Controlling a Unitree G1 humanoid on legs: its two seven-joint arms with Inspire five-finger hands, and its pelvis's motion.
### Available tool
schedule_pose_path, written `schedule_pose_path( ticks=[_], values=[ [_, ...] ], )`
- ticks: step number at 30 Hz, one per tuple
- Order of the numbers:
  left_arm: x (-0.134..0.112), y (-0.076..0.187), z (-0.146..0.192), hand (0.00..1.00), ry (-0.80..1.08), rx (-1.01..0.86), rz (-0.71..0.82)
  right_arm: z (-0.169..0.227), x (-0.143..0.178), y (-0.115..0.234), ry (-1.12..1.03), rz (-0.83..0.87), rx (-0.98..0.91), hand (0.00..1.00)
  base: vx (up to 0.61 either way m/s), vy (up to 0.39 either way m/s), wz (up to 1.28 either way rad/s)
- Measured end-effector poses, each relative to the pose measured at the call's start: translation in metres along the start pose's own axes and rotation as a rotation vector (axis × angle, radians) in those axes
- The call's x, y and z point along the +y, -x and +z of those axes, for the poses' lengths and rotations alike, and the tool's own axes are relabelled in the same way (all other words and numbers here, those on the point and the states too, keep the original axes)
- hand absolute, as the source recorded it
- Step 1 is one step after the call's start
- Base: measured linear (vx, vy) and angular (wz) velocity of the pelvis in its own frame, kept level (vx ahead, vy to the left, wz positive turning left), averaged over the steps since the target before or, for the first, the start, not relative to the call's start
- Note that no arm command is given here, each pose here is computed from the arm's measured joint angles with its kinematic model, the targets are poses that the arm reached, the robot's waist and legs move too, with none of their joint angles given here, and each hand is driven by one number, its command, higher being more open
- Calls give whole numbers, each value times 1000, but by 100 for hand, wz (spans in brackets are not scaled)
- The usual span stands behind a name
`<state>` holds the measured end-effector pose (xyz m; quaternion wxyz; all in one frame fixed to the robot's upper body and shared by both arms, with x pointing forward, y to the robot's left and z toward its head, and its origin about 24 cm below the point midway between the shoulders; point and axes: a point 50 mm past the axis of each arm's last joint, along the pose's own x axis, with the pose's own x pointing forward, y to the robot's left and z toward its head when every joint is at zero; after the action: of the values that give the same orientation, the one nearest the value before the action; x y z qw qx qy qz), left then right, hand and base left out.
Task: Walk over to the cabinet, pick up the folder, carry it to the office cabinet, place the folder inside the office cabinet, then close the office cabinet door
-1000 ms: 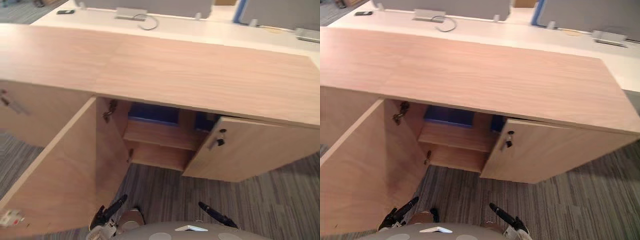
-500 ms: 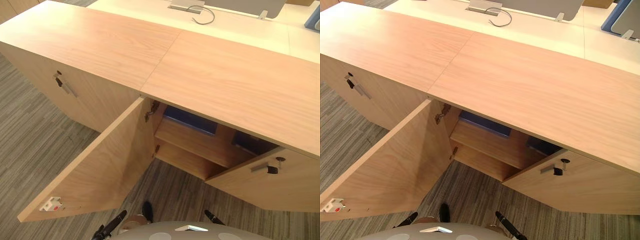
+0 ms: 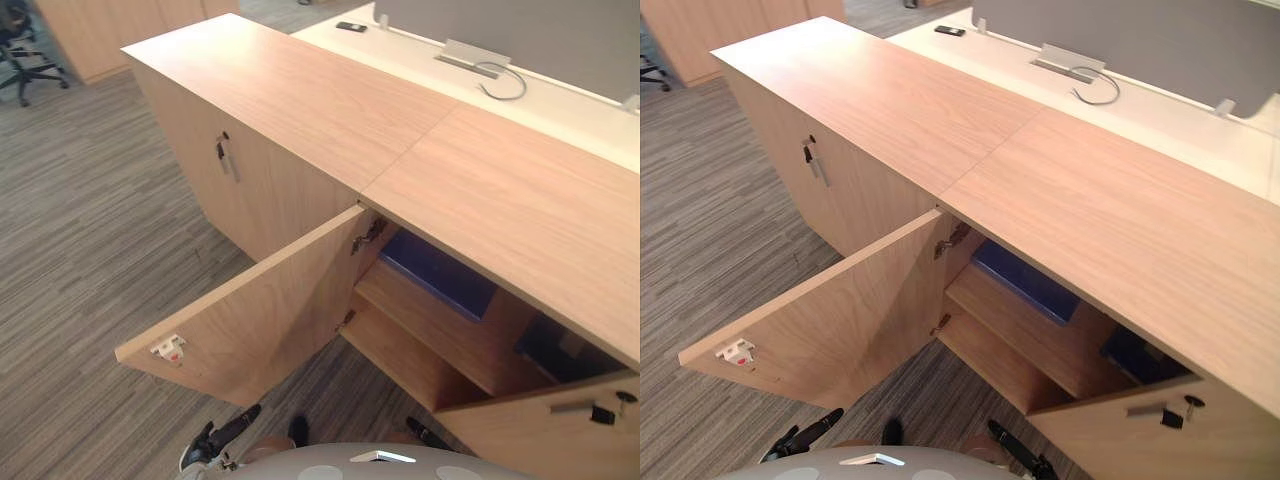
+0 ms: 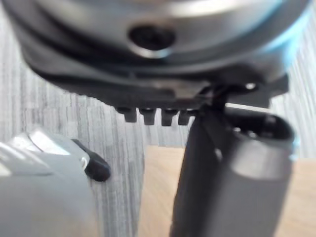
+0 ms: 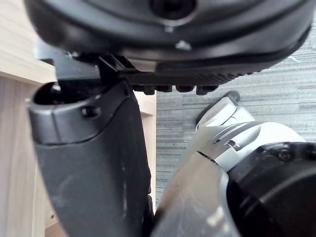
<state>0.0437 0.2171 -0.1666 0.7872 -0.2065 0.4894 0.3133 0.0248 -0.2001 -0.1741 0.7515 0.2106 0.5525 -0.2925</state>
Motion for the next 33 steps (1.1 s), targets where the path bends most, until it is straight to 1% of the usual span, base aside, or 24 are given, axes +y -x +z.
schedule_pose_path(
  ticks=[3, 5, 7, 9, 11, 12, 15, 21, 24, 26, 27, 29, 32, 33],
  values=[
    [2, 1, -4, 100, 55, 9, 21, 0, -2, 0, 5, -6, -3, 100, -17, -223, -7],
    [1, 1, -6, 100, 90, 12, 27, -8, -11, 3, -10, -39, 13, 100, 32, -207, 32],
    [1, 1, -4, 100, 105, 6, 27, -9, -11, 3, -13, -45, 16, 100, 36, -110, 39],
    [-4, 0, 2, 100, 131, -17, 12, -10, -9, 3, -13, -44, 19, 100, 21, -72, 60],
    [-14, -2, 10, 100, 141, -42, -15, -10, -9, 3, -20, -47, 18, 100, -18, -11, 72],
    [-19, -3, 14, 100, 146, -52, -34, -7, -10, 2, -53, -56, 8, 100, -16, 58, 54],
    [-22, -2, 9, 100, 185, -36, -36, -3, -15, 2, -135, -80, -6, 100, -2, 110, 46],
    [-10, -4, 17, 100, 160, -50, -5, -25, -20, 5, -319, -94, 65, 100, 27, 134, 57],
    [12, -8, 44, 100, 169, -106, 41, -30, -23, 6, -358, -108, 80, 100, 28, 32, 49],
    [32, -8, 86, 100, 108, -206, 86, -34, -26, 7, -374, -119, 89, 100, 108, 37, 47],
    [34, -8, 96, 100, 100, -233, 91, -34, -26, 7, -375, -121, 89, 100, 108, 36, 51],
    [44, -5, 133, 100, 74, -323, 120, -32, -29, 7, -368, -130, 83, 100, 95, 14, 34],
    [53, -2, 151, 100, 28, -366, 140, -32, -27, 6, -361, -111, 83, 100, 96, 18, 5],
    [53, -2, 152, 100, 36, -369, 135, -32, -27, 7, -368, -105, 88, 100, 98, 28, 2]
  ],
)
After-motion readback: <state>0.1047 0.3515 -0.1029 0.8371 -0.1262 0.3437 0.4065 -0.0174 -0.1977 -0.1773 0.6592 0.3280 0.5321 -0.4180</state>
